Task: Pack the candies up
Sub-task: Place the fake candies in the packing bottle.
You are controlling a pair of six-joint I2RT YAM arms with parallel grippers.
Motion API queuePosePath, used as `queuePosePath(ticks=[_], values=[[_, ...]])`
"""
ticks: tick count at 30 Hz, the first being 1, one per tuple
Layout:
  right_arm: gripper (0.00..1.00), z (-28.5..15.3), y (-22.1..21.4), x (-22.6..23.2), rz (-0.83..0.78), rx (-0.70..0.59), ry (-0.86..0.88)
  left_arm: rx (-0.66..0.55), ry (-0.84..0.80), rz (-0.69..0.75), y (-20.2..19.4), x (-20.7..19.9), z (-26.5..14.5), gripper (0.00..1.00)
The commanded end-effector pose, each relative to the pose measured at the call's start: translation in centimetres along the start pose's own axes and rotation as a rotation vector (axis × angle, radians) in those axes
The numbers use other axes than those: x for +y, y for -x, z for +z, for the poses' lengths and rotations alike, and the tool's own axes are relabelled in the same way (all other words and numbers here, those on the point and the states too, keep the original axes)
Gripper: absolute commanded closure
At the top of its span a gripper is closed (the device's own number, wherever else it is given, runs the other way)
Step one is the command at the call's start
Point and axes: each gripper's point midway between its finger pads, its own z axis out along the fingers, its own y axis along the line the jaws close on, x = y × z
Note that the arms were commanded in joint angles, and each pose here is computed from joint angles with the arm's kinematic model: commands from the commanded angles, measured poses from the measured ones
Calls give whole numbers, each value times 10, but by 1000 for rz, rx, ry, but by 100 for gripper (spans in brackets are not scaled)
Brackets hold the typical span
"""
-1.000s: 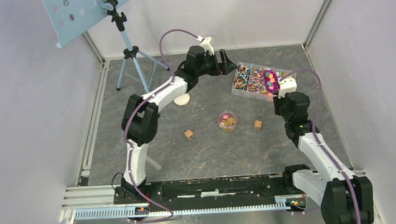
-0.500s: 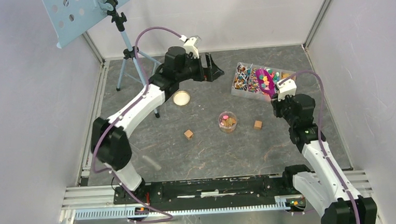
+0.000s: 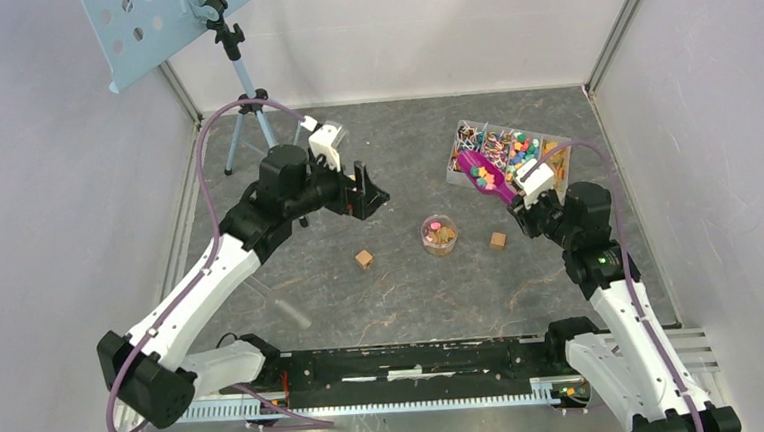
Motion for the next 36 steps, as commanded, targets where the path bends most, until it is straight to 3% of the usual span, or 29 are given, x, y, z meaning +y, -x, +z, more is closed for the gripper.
queuePosePath(ticks=[1, 10, 36], values=[[100, -9, 23, 13, -104, -49, 71, 12, 74, 113, -20, 21, -12, 0], [100, -15, 5, 44, -264, 72, 204, 28, 89, 146, -33, 24, -23, 0], [100, -39, -15, 66, -351, 295, 338, -10, 137, 151, -31, 31, -31, 0]])
